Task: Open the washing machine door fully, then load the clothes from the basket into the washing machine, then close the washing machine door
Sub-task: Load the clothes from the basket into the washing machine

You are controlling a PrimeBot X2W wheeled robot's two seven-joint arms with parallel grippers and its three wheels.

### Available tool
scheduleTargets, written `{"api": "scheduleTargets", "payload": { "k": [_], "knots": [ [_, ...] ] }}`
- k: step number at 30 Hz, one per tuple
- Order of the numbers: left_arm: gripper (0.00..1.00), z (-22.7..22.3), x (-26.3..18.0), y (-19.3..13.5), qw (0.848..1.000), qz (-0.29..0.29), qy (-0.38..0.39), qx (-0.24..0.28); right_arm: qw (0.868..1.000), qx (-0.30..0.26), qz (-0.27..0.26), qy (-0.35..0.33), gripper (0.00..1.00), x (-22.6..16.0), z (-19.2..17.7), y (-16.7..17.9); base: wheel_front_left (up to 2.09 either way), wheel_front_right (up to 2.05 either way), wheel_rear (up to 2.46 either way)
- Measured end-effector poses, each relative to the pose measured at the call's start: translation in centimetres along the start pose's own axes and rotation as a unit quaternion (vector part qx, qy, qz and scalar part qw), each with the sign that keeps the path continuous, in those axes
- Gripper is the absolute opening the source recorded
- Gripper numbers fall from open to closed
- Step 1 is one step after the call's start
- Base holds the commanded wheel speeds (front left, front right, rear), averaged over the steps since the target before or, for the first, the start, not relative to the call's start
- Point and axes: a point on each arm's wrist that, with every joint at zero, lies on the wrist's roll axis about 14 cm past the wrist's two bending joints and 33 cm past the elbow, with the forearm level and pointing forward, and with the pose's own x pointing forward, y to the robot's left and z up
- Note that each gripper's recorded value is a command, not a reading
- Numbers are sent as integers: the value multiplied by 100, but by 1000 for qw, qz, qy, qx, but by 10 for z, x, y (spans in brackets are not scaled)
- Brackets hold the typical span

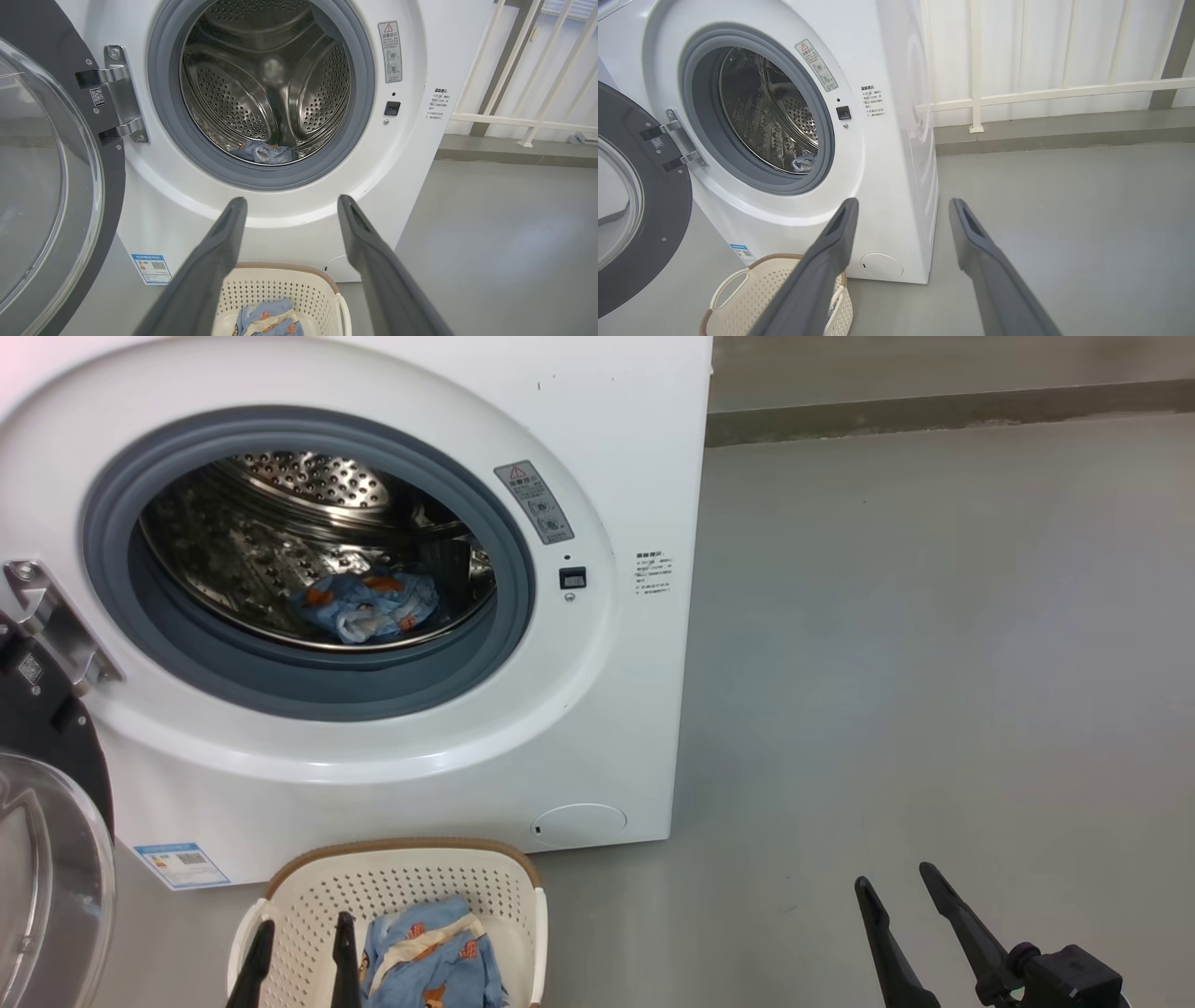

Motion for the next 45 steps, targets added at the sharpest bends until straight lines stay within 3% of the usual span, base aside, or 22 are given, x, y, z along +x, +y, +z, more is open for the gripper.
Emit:
{"api": "scheduleTargets", "payload": {
  "k": [20, 32, 45],
  "knots": [
    [100, -5, 0, 0, 1000, -2, 8, 0, 1000, -6, 0, 0, 100, 0, 1, 0, 0, 0, 0],
    [100, -31, 3, 3, 999, -1, 50, 9, 1000, -14, 5, 10, 100, 6, -4, -1, 0, 0, 0],
    [100, -112, 37, -3, 985, -10, 173, -26, 999, -22, 15, 34, 100, 36, -20, -9, 0, 0, 0]
  ]
}}
